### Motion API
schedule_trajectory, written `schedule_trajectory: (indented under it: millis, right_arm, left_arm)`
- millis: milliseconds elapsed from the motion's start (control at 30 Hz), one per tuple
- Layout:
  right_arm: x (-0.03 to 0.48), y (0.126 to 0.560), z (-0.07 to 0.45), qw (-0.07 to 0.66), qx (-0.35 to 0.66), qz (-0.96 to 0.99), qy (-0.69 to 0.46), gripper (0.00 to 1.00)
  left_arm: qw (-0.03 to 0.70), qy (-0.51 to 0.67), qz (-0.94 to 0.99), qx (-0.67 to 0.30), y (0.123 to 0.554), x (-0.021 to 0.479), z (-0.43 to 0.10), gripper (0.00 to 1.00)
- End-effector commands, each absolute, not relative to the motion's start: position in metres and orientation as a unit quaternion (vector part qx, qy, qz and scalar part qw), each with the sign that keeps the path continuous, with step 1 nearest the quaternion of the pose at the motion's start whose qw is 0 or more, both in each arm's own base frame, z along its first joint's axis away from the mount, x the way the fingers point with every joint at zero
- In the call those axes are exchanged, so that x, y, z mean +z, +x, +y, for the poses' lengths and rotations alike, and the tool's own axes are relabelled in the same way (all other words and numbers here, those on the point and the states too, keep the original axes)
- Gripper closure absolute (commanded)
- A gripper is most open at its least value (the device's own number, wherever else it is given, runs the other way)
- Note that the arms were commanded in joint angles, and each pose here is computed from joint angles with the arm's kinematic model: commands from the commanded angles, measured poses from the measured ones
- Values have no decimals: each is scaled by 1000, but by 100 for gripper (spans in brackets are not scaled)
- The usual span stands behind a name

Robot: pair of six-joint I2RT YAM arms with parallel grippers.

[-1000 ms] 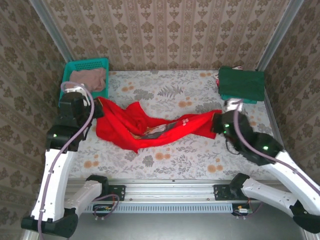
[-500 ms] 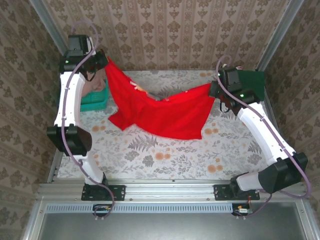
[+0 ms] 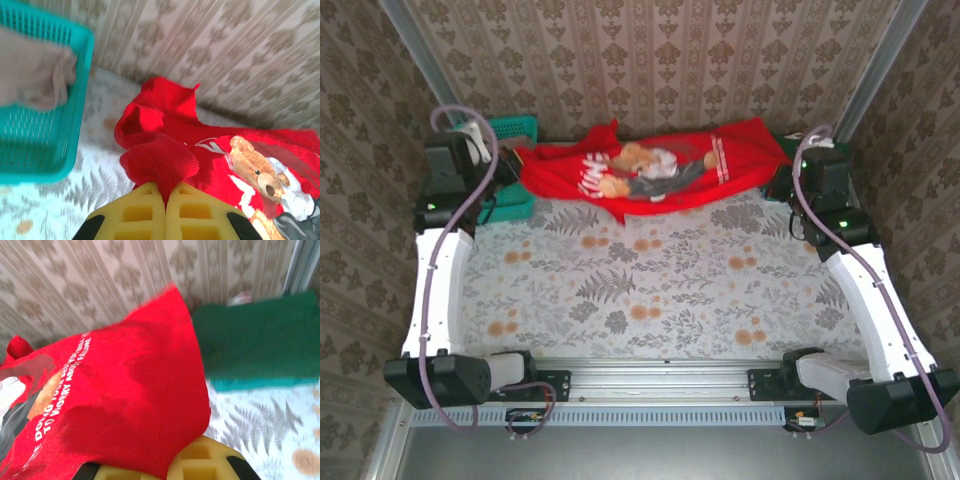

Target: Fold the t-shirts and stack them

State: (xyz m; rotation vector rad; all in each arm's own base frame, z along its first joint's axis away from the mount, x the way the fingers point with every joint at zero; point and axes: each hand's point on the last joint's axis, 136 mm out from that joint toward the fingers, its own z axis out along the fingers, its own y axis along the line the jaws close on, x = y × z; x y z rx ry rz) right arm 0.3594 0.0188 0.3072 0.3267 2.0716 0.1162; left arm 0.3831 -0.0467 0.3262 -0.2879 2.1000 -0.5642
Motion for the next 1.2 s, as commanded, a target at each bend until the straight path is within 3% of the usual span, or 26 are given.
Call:
schedule_trajectory:
  millis: [0,67,200,300,400,467,533,667,700,733,800,1033,1100,1167]
  right_arm:
    - [224,357,15,411,33,900,138,100]
    - [189,353,9,378,27,913,149,100]
    - [135,340,-2,309,5,935,174,100]
    - [122,333,-4,289,-3,941,177,100]
    - [120,328,0,282,8,943,174,81]
    - [121,325,2,281,15,944,174,77]
    - [120,322,5,281,23,944,172,76]
    - [113,311,5,262,23,948,178,76]
    - [112,308,6,255,26,950,180,73]
    - [112,305,8,252,33,950,183,63]
    - [115,302,15,258,50,947,182,60]
    - [115,289,63,262,79,952,135,56]
    - [110,285,82,259,80,955,116,49]
    - [106,280,102,256,93,957,97,49]
  left_arm:
    - [363,-157,888,-236,399,224,-48,100]
    - [319,-168,905,-227,402,179,-48,91]
    - [256,-177,930,-195,405,124,-43,51]
    - [254,-171,936,-175,396,125,-40,33]
    - [285,-167,933,-145,369,147,-37,19]
    - [307,-154,928,-144,344,159,-45,15]
    - [313,-127,931,-139,312,156,-64,14]
    - [255,-79,956,-126,247,113,-107,18]
    - [236,-70,963,-114,232,99,-114,20]
    - [217,-66,969,-101,219,86,-117,22]
    - [193,-53,975,-97,202,68,-126,26]
    - [158,1,984,-77,176,29,-152,25]
    - [154,0,986,-59,179,20,-149,31]
    - [156,5,987,-44,183,17,-147,48]
